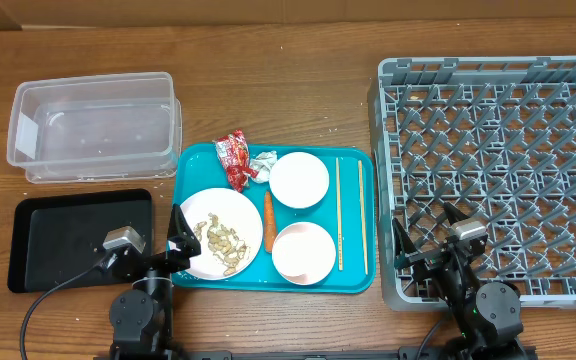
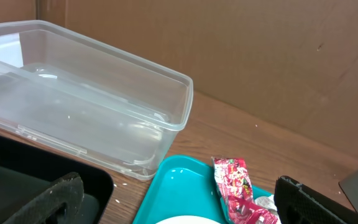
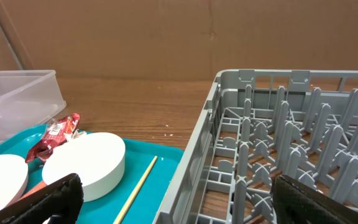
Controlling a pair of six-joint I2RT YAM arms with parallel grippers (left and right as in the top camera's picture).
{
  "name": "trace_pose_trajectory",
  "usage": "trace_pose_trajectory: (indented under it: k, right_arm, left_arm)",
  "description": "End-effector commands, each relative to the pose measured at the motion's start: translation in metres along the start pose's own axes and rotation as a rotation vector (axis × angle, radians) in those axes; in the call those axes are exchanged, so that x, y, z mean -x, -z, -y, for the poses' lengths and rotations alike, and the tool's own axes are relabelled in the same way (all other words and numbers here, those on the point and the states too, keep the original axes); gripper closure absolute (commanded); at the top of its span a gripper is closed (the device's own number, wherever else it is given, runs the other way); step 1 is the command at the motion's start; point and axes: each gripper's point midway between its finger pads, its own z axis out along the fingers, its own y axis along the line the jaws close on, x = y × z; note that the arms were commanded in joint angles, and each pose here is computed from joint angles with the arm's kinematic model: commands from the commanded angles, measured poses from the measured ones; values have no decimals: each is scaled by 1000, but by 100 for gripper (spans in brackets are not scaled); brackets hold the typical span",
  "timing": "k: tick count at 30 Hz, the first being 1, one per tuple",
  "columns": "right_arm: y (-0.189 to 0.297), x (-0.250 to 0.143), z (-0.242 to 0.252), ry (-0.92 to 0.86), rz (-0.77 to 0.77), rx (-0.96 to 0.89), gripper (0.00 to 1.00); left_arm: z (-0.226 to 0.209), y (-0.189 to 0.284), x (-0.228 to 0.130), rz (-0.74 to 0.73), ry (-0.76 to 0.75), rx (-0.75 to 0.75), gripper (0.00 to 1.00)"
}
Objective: Sort waste into correct bins and load items into the dishwasher
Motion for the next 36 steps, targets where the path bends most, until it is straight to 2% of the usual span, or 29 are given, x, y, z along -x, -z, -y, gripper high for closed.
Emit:
trace_pose_trajectory:
  k: [1,6,9,11,13,15,20,24,27,31,33,36]
  right_arm:
    - [1,4,0,1,18,0,0]
    - [1,3,-12,1,14,67,0]
    - [2,7,-19,-5,26,108,0]
    - [3,17,-25,-95,59,144,0]
    - [7,38,-29,-243,114,178,0]
    - [13,58,-32,-314,163,201,0]
    - [29,96,-37,-327,221,222,0]
    - [40,117,-33,-338,161,163,0]
    - [49,133,-28,-355,32,83,0]
    - [58,149,-26,-368,-118,16,0]
    - [60,152,-22,-372,-213,-38,0]
    - [60,151,-19,-375,-351,-95,0]
  left_arm:
    - [0,0,2,18,12,-9,0]
    - [16,0,-4,-20,112,-95,0]
    - [41,5,-5,-58,174,-238,0]
    - [63,12,5,-48,171,-358,0]
    - [81,22,24,-11,150,-446,0]
    - [91,31,44,26,105,-480,0]
    - [103,50,83,29,-60,-464,0]
    - [109,50,97,-117,-83,-411,0]
    - [126,45,111,-251,-114,-425,0]
    - [142,32,132,-347,-130,-421,0]
    - [145,23,129,-456,-120,-397,0]
    - [148,14,102,-685,-114,-354,0]
